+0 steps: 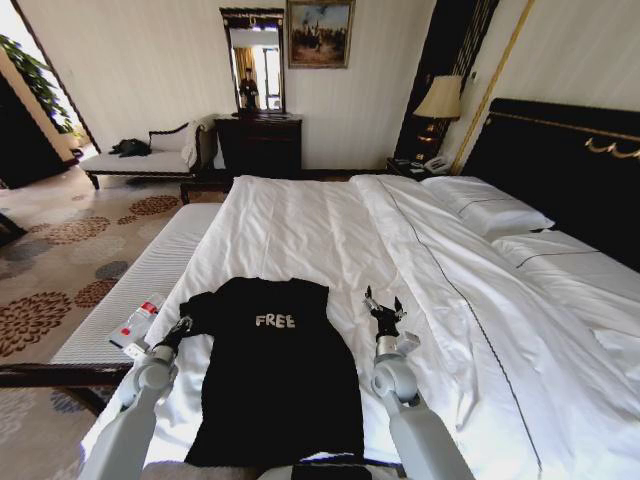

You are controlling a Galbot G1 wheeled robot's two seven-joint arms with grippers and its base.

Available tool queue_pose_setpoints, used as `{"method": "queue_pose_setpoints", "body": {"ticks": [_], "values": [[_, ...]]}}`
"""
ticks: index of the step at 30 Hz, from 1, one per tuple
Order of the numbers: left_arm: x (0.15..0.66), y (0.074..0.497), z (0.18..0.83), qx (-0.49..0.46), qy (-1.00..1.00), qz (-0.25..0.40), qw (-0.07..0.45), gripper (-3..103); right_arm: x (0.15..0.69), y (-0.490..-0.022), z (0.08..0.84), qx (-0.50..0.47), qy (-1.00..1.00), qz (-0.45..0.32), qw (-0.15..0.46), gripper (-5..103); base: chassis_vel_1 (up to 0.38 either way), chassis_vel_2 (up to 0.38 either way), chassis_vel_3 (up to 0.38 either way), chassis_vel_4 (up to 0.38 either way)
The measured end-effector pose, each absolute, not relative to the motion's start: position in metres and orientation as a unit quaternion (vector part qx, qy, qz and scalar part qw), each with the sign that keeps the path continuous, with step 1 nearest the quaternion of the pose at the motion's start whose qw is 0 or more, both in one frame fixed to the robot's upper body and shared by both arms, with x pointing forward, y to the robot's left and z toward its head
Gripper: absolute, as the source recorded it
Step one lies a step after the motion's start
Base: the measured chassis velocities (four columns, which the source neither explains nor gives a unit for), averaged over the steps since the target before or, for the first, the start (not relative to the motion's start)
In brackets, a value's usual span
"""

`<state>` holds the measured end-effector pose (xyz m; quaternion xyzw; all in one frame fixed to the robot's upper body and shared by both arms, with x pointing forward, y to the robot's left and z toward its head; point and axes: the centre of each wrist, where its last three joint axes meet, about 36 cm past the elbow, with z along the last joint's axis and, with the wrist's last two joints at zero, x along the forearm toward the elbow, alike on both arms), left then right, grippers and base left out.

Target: Fold the clothes on the bed.

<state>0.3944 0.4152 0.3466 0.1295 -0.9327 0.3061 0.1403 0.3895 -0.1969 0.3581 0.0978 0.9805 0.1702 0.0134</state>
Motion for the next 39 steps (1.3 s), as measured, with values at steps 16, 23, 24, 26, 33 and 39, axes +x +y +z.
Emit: {"method": "queue_pose_setpoints", "body": {"ticks": [16,23,24,26,33,39], "values": [[0.398,0.373,0.393,0.029,-0.969,0.219,0.108,1,0.389,-0.192,0.352,0.1,0.98,0.172,0.001,100,0.0,0.0,0.0,0.0],[0.419,0.337,0.38,-0.032,-0.976,0.173,0.13,1,0.39,-0.191,0.347,0.1,0.98,0.17,-0.006,100,0.0,0.0,0.0,0.0],[0.419,0.337,0.38,-0.032,-0.976,0.173,0.13,1,0.39,-0.191,0.347,0.1,0.98,0.17,-0.006,100,0.0,0.0,0.0,0.0],[0.426,0.329,0.376,-0.044,-0.975,0.17,0.136,1,0.391,-0.192,0.344,0.103,0.98,0.168,-0.01,100,0.0,0.0,0.0,0.0],[0.443,0.311,0.369,-0.06,-0.973,0.178,0.137,1,0.397,-0.195,0.339,0.107,0.981,0.163,-0.014,100,0.0,0.0,0.0,0.0],[0.446,0.304,0.366,-0.071,-0.971,0.183,0.137,1,0.401,-0.195,0.336,0.107,0.981,0.162,-0.015,100,0.0,0.0,0.0,0.0]]}}
